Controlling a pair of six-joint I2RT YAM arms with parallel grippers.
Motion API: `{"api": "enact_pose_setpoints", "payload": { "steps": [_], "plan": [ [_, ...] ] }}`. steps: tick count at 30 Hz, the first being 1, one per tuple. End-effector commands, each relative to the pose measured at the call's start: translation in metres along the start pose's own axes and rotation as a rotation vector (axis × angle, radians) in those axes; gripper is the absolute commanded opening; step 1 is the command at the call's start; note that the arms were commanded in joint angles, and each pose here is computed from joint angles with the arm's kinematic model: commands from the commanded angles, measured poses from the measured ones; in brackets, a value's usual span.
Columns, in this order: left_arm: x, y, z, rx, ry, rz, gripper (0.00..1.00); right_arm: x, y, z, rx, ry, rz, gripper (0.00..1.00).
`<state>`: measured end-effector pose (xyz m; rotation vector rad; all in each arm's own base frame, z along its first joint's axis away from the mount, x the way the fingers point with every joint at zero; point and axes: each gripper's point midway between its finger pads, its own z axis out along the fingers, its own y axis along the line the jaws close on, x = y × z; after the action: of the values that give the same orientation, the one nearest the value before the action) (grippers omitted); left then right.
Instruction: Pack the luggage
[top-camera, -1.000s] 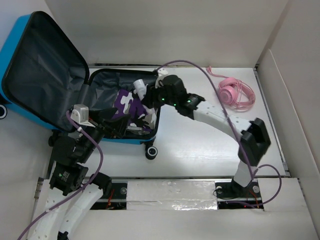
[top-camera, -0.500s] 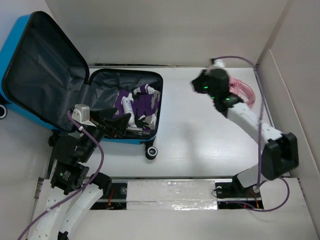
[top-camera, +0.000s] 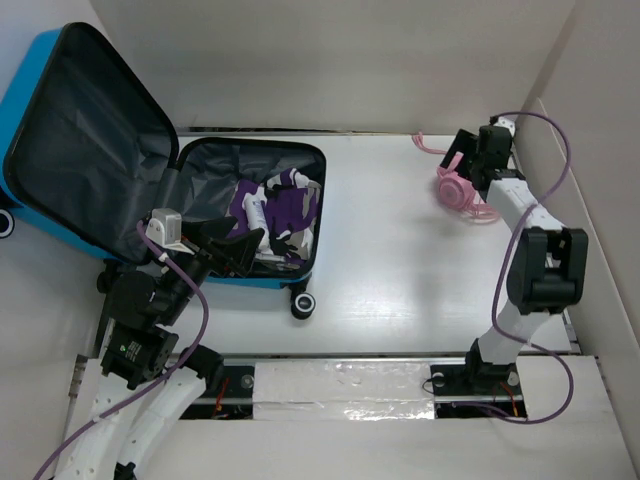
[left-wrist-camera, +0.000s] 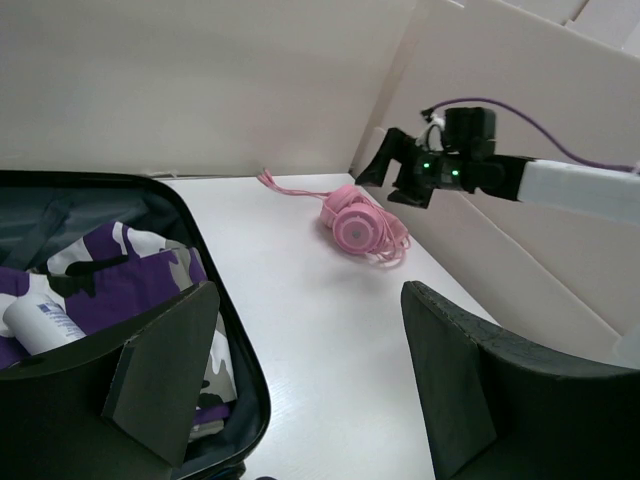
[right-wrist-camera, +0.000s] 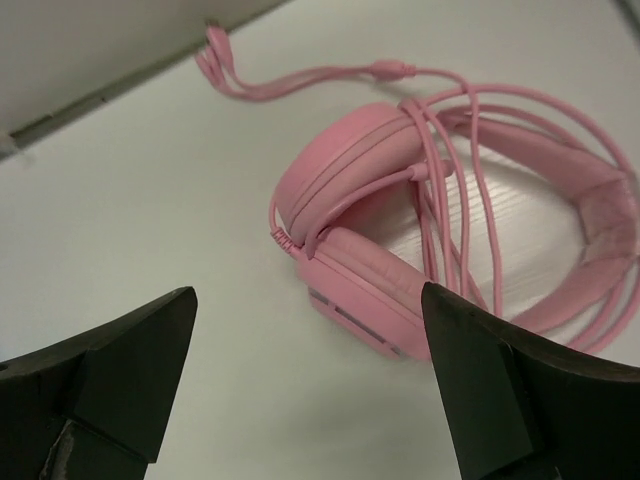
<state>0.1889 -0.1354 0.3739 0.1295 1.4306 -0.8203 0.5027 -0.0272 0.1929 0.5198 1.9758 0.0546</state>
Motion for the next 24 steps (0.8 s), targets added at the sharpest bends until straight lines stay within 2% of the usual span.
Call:
{"api": "enact_pose_setpoints", "payload": {
  "steps": [1, 3, 10, 14, 17, 20, 23, 24],
  "plan": [
    [-0.006, -0.005, 0.002, 0.029, -0.025, 0.017, 0.71, 0.023, -0.01, 0.025, 0.0, 0.136, -0.065, 1.0],
    [-0.005, -0.005, 0.002, 0.028, -0.023, 0.018, 0.71, 0.03, -0.007, 0.035, -0.019, 0.159, -0.07, 1.0],
    [-0.003, -0.005, 0.003, 0.032, -0.013, 0.019, 0.71, 0.049, -0.036, 0.053, 0.152, 0.199, -0.181, 1.0],
    [-0.003, -0.005, 0.004, 0.033, -0.013, 0.019, 0.71, 0.081, -0.038, 0.064, 0.156, 0.336, -0.229, 1.0],
    [-0.002, -0.005, 0.004, 0.031, -0.011, 0.018, 0.71, 0.09, -0.029, 0.062, 0.135, 0.367, -0.259, 0.98],
    [-0.002, -0.004, 0.003, 0.028, -0.012, 0.018, 0.71, 0.093, -0.02, 0.053, 0.136, 0.357, -0.273, 0.86],
    [-0.003, -0.004, 0.003, 0.027, -0.014, 0.017, 0.71, 0.096, -0.007, 0.04, 0.104, 0.347, -0.271, 0.65],
    [-0.004, -0.005, 0.002, 0.027, -0.019, 0.018, 0.71, 0.097, -0.001, 0.036, 0.08, 0.346, -0.264, 0.52]
  ]
}}
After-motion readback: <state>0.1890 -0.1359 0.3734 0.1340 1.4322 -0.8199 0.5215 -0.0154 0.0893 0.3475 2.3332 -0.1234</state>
